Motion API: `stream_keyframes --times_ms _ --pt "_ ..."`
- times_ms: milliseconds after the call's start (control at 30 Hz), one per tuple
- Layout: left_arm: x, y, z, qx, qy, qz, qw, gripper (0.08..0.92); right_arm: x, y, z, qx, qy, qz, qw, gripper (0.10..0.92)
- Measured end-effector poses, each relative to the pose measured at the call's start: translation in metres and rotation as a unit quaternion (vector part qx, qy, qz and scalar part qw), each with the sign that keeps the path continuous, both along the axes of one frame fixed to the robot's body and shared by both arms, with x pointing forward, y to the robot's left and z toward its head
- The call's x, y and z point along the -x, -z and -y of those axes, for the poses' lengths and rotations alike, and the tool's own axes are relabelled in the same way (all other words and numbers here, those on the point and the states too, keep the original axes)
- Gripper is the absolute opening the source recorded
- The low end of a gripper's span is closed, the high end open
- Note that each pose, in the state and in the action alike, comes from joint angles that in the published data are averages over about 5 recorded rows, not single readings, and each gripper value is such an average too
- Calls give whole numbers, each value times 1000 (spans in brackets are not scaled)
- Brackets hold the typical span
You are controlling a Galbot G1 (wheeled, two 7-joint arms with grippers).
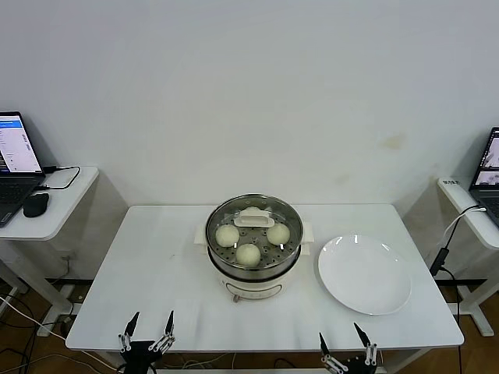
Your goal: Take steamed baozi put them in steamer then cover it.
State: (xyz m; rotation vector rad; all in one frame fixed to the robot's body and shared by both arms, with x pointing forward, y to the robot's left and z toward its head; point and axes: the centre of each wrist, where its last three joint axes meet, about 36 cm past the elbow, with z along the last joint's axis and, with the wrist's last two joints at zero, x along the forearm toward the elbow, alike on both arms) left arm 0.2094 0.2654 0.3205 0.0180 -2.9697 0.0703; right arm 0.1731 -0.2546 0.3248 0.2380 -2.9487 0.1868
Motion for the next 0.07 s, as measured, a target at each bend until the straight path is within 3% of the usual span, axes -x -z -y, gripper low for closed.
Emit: stream_keyframes --times_ms 67 --pt "1 0 1 1 -1 -2 1000 823 0 0 -1 0 0 0 1000 823"
